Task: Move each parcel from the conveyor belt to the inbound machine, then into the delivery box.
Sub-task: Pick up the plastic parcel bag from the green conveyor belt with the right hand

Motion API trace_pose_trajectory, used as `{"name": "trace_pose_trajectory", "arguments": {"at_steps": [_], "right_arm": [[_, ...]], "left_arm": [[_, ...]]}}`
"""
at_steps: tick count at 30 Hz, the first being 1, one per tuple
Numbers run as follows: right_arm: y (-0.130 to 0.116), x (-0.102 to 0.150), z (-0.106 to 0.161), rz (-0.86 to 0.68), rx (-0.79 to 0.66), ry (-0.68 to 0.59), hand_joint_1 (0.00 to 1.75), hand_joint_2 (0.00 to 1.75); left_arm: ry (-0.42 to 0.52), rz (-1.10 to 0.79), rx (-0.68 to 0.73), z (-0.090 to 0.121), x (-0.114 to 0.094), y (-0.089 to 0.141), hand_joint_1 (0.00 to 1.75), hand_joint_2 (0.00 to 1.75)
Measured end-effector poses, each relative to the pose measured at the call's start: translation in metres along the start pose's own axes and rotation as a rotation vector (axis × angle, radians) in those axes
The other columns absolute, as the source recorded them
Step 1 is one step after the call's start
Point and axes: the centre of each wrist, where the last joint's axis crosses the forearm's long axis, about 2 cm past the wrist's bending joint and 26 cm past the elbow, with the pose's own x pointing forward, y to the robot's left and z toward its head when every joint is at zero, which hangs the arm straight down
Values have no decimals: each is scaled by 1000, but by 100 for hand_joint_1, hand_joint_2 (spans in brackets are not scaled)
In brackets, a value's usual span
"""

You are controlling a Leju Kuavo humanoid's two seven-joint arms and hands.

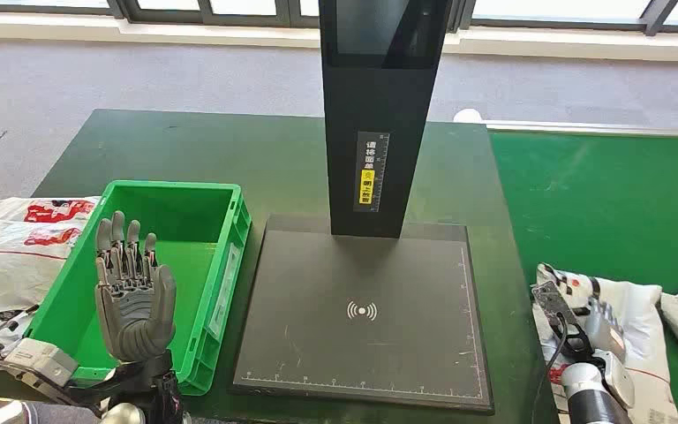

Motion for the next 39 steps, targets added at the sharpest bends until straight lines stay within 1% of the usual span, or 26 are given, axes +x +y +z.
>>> {"name": "trace_pose_trajectory", "arguments": {"at_steps": [7, 12, 16, 19, 21, 22, 24, 27, 29, 33, 37, 39], "right_arm": [[-2, 1, -3, 78, 36, 0, 175, 175], [-7, -4, -6, 93, 26, 23, 175, 175], [-7, -12, -4, 102, 28, 47, 175, 175], [-7, -16, -3, 94, -3, 21, 175, 175], [-8, -17, 0, 71, -78, -41, 175, 175], [-8, -17, 4, 56, -146, -91, 175, 175], [-9, -14, 14, 29, -328, -211, 175, 175], [-19, 4, 34, -12, -603, -384, 175, 175], [-27, 16, 50, -38, -721, -460, 175, 175], [-39, 32, 73, -79, -834, -547, 175, 175], [-45, 48, 93, -102, -926, -724, 175, 175], [-47, 60, 103, -137, -963, -786, 175, 175]], "left_arm": [[-6, 3, 14, -4, -2, 0, 0, 175], [7, 17, 16, -3, -6, -1, 0, 175], [11, 27, 15, -5, -10, -3, 0, 175], [16, 26, 19, -5, -12, -3, 0, 175], [18, 22, 25, -5, -13, -3, 0, 175], [18, 21, 28, -5, -13, -3, 0, 175], [18, 20, 30, -5, -13, -3, 0, 175], [21, 20, 30, -5, -13, -4, 0, 175], [27, 20, 29, -4, -15, -4, 0, 175], [37, 21, 29, -2, -17, -4, 0, 175], [47, 25, 32, -1, -19, -4, 0, 175], [52, 24, 32, 0, -20, -4, 0, 175]]}}
